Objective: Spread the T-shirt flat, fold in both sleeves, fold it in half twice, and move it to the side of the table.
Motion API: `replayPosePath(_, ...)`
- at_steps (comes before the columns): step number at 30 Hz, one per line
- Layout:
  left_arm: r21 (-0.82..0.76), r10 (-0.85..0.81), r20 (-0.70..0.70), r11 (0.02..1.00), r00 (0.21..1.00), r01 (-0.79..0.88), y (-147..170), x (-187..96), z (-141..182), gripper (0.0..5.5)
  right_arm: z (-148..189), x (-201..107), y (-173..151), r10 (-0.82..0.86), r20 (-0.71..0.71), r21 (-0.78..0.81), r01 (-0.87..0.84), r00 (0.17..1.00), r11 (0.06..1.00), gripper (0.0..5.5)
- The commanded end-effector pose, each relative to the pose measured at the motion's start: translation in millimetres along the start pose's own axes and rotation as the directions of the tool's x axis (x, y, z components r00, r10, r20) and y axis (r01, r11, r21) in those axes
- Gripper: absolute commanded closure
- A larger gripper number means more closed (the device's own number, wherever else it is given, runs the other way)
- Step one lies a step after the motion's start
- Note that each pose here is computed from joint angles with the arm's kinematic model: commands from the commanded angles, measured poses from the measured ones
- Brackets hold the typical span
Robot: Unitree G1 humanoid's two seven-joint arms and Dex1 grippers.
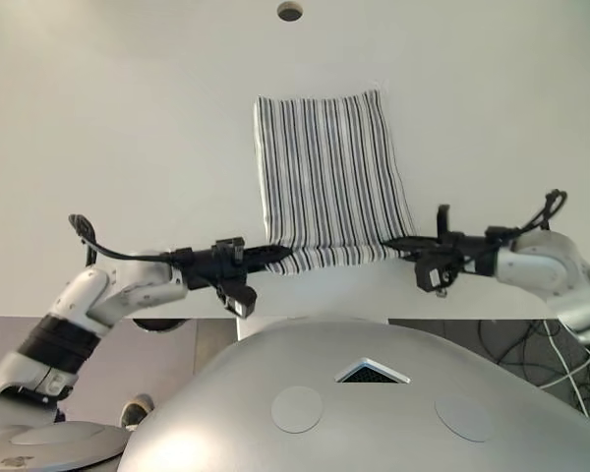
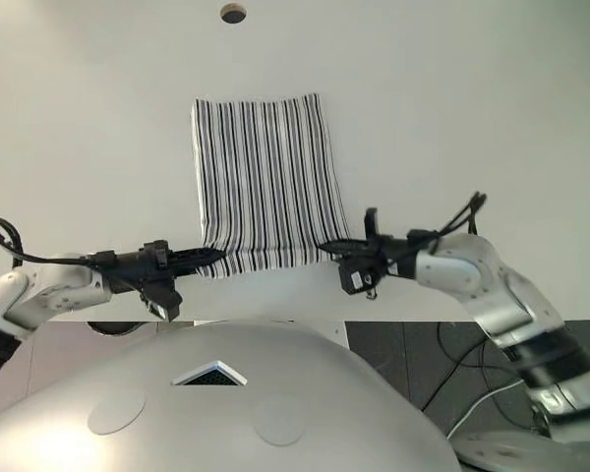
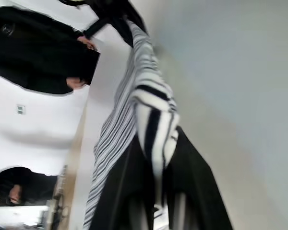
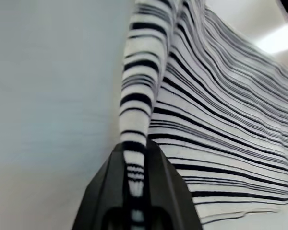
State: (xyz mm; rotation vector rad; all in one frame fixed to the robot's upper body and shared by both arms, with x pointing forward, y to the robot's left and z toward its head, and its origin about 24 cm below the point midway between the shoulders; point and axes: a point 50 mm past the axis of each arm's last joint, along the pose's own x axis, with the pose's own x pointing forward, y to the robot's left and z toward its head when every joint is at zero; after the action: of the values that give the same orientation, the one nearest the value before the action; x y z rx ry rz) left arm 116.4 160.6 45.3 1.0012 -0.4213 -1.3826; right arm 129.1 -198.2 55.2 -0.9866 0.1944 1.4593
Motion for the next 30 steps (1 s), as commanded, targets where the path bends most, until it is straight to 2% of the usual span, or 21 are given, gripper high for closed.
replayPosePath(1,-0.169,0.009,0.033,0.986,0.999,-0.003,13.4,-15.7,17.8,5.38,15.6,-28.5,1.9,0.002,-0.024,0.048,-0.001,1.0,0.999,5.42)
replayPosePath(5,-0.311,0.037,0.09,0.95,0.995,-0.007,21.5,-26.9,39.7,5.38,37.5,-43.0,7.7,-0.016,0.015,0.057,0.015,1.0,0.998,5.42)
replayPosePath(8,-0.315,0.063,0.077,0.948,0.995,-0.036,30.5,-29.1,41.4,5.38,42.9,-46.1,-4.8,-0.076,0.019,0.012,0.076,0.997,0.997,5.42)
replayPosePath(13,-0.149,0.166,-0.136,0.971,0.977,-0.185,44.5,-17.7,-2.4,5.38,14.3,-28.2,-55.1,-0.216,-0.076,-0.09,0.209,0.974,0.974,5.42)
replayPosePath(20,-0.054,0.215,-0.279,0.969,0.936,-0.239,49.9,-8.6,-45.8,5.38,-11.3,6.0,-97.1,-0.129,-0.104,-0.083,0.12,0.986,0.989,5.42)
replayPosePath(26,-0.023,0.151,-0.361,0.985,0.92,-0.171,38.8,-1.3,-79.6,5.38,-25.0,30.7,-114.6,-0.031,-0.117,-0.065,0.024,0.993,0.998,5.42)
replayPosePath(28,-0.025,0.127,-0.385,0.989,0.914,-0.148,34.2,-1.2,-89.3,4.84,-27.8,33.6,-119.9,-0.043,-0.115,-0.069,0.036,0.992,0.997,5.42)
replayPosePath(29,-0.037,0.11,-0.395,0.99,0.912,-0.135,30.0,-1.5,-94.2,4.59,-30.4,34.2,-122.6,-0.054,-0.119,-0.065,0.047,0.991,0.997,5.05)
replayPosePath(30,-0.045,0.096,-0.407,0.991,0.908,-0.125,25.9,-2.3,-98.5,4.46,-33.8,34.3,-124.4,-0.064,-0.128,-0.056,0.057,0.99,0.997,4.94)
